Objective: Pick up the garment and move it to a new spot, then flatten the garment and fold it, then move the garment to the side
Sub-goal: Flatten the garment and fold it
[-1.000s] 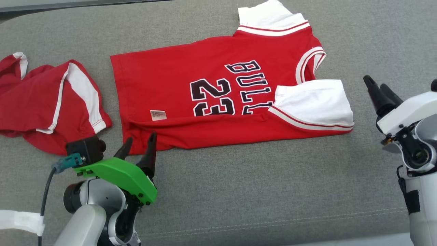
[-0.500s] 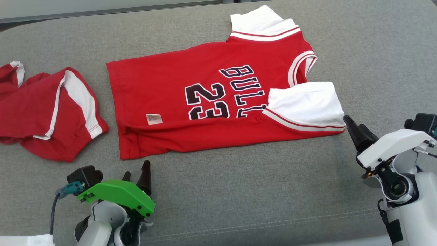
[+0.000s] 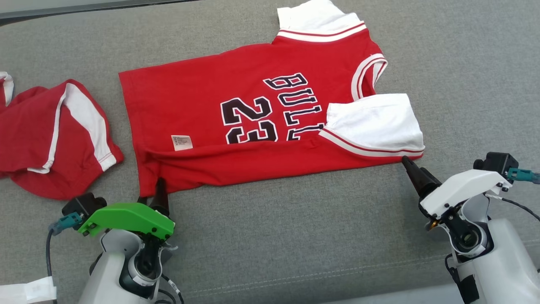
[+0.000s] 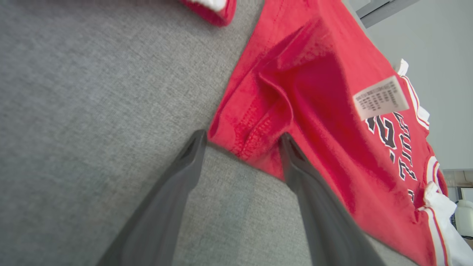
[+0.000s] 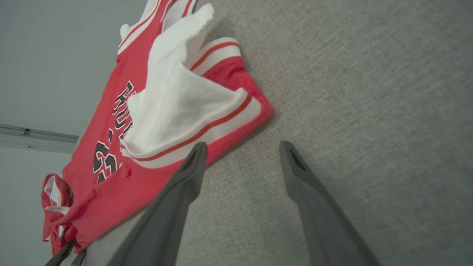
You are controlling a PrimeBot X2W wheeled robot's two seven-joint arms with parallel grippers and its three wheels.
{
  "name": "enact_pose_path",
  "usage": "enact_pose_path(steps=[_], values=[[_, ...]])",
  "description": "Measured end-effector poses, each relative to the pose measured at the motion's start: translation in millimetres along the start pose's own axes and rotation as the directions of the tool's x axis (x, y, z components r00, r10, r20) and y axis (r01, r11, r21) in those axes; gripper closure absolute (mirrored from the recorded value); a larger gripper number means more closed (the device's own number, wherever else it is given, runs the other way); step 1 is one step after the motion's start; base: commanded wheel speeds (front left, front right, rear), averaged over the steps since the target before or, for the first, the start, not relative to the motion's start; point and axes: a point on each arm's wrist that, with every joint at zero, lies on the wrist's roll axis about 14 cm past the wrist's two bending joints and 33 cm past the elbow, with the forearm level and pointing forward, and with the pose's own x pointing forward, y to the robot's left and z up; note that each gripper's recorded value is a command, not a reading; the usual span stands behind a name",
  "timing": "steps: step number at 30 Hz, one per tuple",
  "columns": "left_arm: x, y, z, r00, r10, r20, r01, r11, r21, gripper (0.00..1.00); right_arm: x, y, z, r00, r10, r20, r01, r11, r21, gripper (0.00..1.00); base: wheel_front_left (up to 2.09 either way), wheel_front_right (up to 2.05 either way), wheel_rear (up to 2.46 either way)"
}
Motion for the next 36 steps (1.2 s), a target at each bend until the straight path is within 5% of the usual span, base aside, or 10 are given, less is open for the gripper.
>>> enact_pose_path(steps=[11,15,17,18,19,22,23,36], values=[[16.8,1.0,1.9,1.000,0.005,0.013,-0.005,1.000,-0.021,0.02,25.5,-1.2,-3.6,1.000,-0.016,-0.008,0.016,0.998,0.057,0.00,0.00,0.00,0.00],[19.9,3.9,1.0,1.000,0.013,0.014,-0.013,0.999,-0.031,0.47,36.0,-1.2,-4.0,1.000,-0.026,-0.013,0.027,0.998,0.059,0.00,0.00,0.00,0.00],[20.8,6.0,1.4,1.000,0.017,0.017,-0.017,0.999,-0.031,0.55,40.5,0.1,-2.8,1.000,-0.027,-0.012,0.027,0.998,0.056,0.00,0.00,0.00,0.00],[21.2,6.6,1.4,1.000,0.019,0.018,-0.019,0.999,-0.032,0.60,42.6,0.9,-1.8,1.000,-0.027,-0.009,0.027,0.998,0.056,0.07,0.00,0.00,0.00],[21.7,6.4,1.8,1.000,0.017,0.021,-0.016,0.999,-0.034,0.64,44.3,2.1,-0.6,1.000,-0.025,-0.004,0.025,0.998,0.054,0.52,0.00,0.00,0.00],[22.2,9.0,2.1,0.999,0.018,0.028,-0.017,0.999,-0.037,0.88,47.1,2.7,0.2,1.000,-0.023,0.000,0.023,0.998,0.055,0.78,0.00,0.00,0.00],[22.2,8.8,2.3,0.999,0.014,0.032,-0.012,0.999,-0.038,1.00,47.2,2.6,0.5,1.000,-0.022,0.001,0.022,0.998,0.055,1.00,0.00,0.00,0.00],[4.7,-9.8,10.1,0.992,-0.120,0.046,0.118,0.992,0.051,1.00,29.4,5.0,29.8,0.997,0.035,0.065,-0.043,0.993,0.112,1.00,0.00,0.00,0.00]])
